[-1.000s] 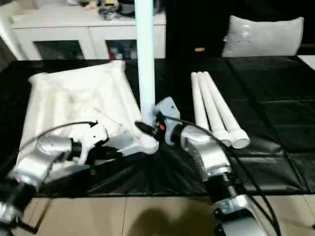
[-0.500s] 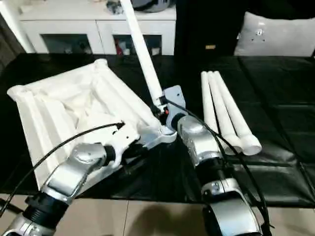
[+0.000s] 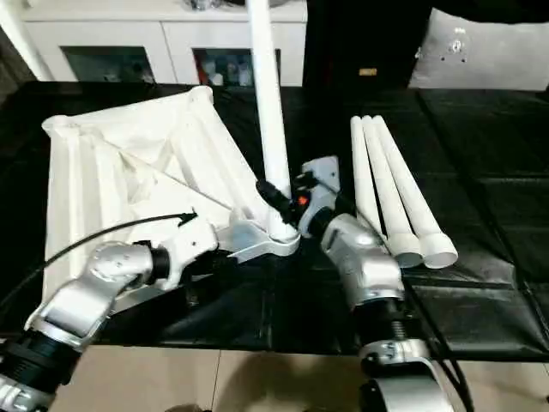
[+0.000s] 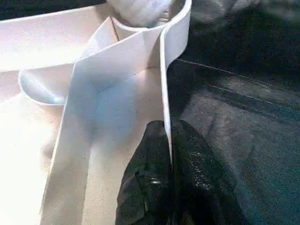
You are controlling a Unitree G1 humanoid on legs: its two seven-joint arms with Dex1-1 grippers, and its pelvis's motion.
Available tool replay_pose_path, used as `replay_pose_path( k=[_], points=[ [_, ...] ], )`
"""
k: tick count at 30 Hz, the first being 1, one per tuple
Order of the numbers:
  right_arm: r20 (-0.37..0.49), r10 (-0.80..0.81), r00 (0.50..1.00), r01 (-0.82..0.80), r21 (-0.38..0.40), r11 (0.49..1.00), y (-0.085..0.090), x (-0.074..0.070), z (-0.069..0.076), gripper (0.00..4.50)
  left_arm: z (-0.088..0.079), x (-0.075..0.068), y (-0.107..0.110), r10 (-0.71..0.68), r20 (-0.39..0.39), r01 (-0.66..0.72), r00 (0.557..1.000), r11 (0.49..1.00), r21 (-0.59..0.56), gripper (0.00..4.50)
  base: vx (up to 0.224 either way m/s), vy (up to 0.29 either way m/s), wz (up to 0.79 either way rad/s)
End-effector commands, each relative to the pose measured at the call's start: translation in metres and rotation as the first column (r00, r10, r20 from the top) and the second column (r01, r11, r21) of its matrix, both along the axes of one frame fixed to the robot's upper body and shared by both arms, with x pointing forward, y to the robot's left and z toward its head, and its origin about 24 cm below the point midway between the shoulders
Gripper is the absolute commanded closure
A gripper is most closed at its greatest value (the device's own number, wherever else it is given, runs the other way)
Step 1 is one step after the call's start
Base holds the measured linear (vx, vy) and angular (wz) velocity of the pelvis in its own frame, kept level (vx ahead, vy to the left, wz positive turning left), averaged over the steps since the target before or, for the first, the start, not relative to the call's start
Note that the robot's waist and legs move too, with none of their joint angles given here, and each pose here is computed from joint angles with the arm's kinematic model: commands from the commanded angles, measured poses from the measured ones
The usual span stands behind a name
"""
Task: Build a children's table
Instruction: Insert table leg to table base
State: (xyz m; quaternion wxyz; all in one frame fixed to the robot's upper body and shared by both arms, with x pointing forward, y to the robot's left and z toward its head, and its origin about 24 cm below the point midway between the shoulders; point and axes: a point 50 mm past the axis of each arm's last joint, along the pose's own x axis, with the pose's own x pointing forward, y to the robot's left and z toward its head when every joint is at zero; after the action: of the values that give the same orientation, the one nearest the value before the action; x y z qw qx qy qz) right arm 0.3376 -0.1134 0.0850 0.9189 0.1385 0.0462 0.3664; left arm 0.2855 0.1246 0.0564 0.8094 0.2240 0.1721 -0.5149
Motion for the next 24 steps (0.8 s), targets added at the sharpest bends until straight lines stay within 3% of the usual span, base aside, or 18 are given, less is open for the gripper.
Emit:
replay_pose_path(
  k=[1, 4, 6, 9, 12, 13, 14, 15, 17, 24],
  points=[
    [0.041, 0.057, 0.998, -0.058, 0.034, 0.998, -0.003, -0.004, 0.009, 2.64, 0.01, -0.002, 0.002, -0.047, -0.023, 0.046, 0.999, 0.998, -0.051, 4.23, 0.0, 0.0, 0.0],
    [0.053, 0.082, 0.995, -0.083, 0.025, 0.996, -0.005, -0.006, 0.011, 2.64, 0.016, -0.003, 0.004, -0.075, -0.021, 0.073, 0.997, 0.993, -0.088, 3.84, 0.0, 0.0, 0.0],
    [0.061, 0.106, 0.993, -0.106, 0.007, 0.994, -0.004, -0.008, 0.011, 2.64, 0.028, 0.004, 0.003, -0.055, 0.007, 0.056, 0.998, 0.986, -0.16, 3.82, 0.0, 0.0, 0.0],
    [0.044, 0.15, 0.988, -0.152, 0.04, 0.988, -0.001, -0.012, 0.014, 2.64, 0.048, 0.017, 0.001, 0.008, 0.039, 0.002, 0.999, 0.966, -0.259, 3.82, 0.0, 0.0, 0.0],
    [0.048, 0.169, 0.984, -0.169, -0.006, 0.986, 0.003, -0.014, 0.011, 2.64, 0.067, 0.036, -0.001, 0.143, 0.081, -0.109, 0.986, 0.939, -0.327, 3.81, 0.0, 0.0, 0.0],
    [0.048, 0.181, 0.982, -0.181, -0.003, 0.983, 0.006, -0.015, 0.011, 2.64, 0.082, 0.053, -0.002, 0.275, 0.093, -0.222, 0.957, 0.898, -0.38, 3.81, -0.059, -0.008, 0.01],
    [0.048, 0.183, 0.982, -0.183, -0.001, 0.983, 0.006, -0.015, 0.011, 2.64, 0.084, 0.055, -0.003, 0.299, 0.093, -0.242, 0.95, 0.889, -0.389, 3.8, 0.0, 0.0, 0.0],
    [0.072, 0.172, 0.983, -0.17, -0.028, 0.985, 0.009, -0.015, 0.01, 2.64, 0.096, 0.068, -0.003, 0.408, 0.086, -0.34, 0.909, 0.843, -0.416, 3.8, 0.0, 0.0, 0.0],
    [0.075, 0.184, 0.98, -0.181, -0.047, 0.982, 0.011, -0.016, 0.01, 2.64, 0.105, 0.074, -0.012, 0.432, 0.108, -0.349, 0.896, 0.832, -0.431, 3.8, 0.0, 0.0, 0.0],
    [0.08, 0.227, 0.971, -0.219, -0.098, 0.971, 0.014, -0.021, 0.006, 2.64, 0.114, 0.067, -0.044, 0.332, 0.127, -0.237, 0.935, 0.848, -0.475, 3.8, 0.0, 0.0, 0.0]
  ],
)
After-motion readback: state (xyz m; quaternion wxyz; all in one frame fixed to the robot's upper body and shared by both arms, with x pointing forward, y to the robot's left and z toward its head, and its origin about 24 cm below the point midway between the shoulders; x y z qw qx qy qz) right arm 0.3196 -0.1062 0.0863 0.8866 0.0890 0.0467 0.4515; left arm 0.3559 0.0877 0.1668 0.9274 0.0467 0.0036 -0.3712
